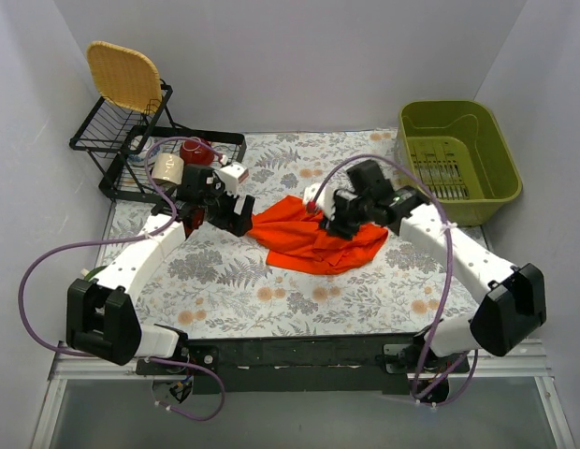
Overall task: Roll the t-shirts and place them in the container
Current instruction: Flatten out the T-shirt at the center of the board.
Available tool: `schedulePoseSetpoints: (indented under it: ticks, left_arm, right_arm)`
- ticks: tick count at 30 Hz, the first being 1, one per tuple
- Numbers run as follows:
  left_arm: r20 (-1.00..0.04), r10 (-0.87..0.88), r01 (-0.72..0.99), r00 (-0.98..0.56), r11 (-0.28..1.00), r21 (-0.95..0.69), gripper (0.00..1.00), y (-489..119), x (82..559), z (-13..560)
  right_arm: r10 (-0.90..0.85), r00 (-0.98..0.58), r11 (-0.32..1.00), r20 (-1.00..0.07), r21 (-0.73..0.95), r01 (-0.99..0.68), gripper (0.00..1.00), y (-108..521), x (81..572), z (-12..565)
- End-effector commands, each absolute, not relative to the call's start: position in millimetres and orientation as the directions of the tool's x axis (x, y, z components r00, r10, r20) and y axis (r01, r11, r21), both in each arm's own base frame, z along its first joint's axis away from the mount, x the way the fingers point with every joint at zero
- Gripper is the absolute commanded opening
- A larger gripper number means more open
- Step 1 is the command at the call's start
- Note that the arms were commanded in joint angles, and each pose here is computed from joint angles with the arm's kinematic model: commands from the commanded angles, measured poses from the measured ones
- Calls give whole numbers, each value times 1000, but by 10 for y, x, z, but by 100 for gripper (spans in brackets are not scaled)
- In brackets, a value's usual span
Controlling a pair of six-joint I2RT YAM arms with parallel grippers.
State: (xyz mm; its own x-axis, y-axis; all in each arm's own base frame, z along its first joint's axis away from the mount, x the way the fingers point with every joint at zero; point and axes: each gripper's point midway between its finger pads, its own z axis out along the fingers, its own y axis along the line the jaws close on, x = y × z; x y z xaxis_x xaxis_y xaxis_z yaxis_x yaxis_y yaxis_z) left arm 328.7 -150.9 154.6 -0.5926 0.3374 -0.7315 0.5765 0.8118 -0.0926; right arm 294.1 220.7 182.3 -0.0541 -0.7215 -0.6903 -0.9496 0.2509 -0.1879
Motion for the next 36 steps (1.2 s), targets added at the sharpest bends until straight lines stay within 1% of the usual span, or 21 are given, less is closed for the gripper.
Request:
schedulePoseSetpoints:
  ticks: [1, 3, 7, 12, 17, 20, 24, 27, 28, 31, 32, 34, 35, 36]
  left_arm:
    - [-761, 276, 567, -587, 811, -144, 88, -1531, 3182, 1673]
    - [-769, 263, 568, -582, 809, -153, 89, -1542, 3140, 1700]
    - [-780, 258, 569, -571, 808, -149, 89, -1519, 3064, 1739]
    - [-788, 245, 565, -566, 811, -154, 90, -1493, 2975, 1755]
    - [-790, 235, 572, -566, 802, -171, 91, -1515, 2910, 1767]
    - [-784, 240, 569, -572, 805, -168, 91, -1500, 2910, 1718]
    - [-785, 221, 552, -579, 814, -178, 92, -1497, 2981, 1712]
    - [-783, 216, 554, -584, 811, -190, 92, -1522, 3025, 1702]
    - [-780, 215, 553, -587, 811, -192, 92, -1526, 3037, 1689]
    - [-770, 215, 545, -600, 815, -198, 92, -1525, 3086, 1624]
    - [-768, 213, 543, -604, 815, -201, 92, -1528, 3102, 1608]
    - [-753, 215, 542, -621, 813, -214, 92, -1552, 3148, 1530]
    - [-747, 218, 542, -628, 812, -218, 91, -1564, 3163, 1501]
    - [-746, 218, 541, -629, 812, -219, 91, -1574, 3208, 1501]
  right_arm:
    - [-758, 299, -192, -580, -240, -952, 50, 2589, 2266, 1441]
    - [-752, 384, -293, -536, -251, -923, 52, 2732, 2141, 1322]
    - [-744, 482, -392, -463, -281, -876, 53, 2983, 2302, 1127]
    - [-757, 527, -427, -387, -318, -847, 54, 3151, 2593, 1027]
    - [-782, 564, -482, -264, -317, -817, 53, 3018, 2748, 827]
    - [-792, 565, -501, -230, -284, -818, 54, 2866, 2733, 728]
    - [-827, 521, -474, -210, -237, -848, 53, 2709, 2746, 636]
    - [-849, 495, -439, -187, -273, -856, 52, 2634, 2879, 608]
    - [-853, 489, -431, -182, -283, -857, 50, 2623, 2912, 611]
    - [-869, 462, -394, -176, -317, -863, 40, 2592, 3045, 631]
    - [-874, 452, -383, -179, -320, -867, 32, 2576, 3071, 634]
    - [-880, 437, -365, -184, -324, -873, 21, 2572, 3101, 631]
    - [-889, 415, -341, -193, -327, -882, 12, 2563, 3123, 650]
    - [-892, 404, -323, -202, -339, -884, 9, 2572, 3157, 710]
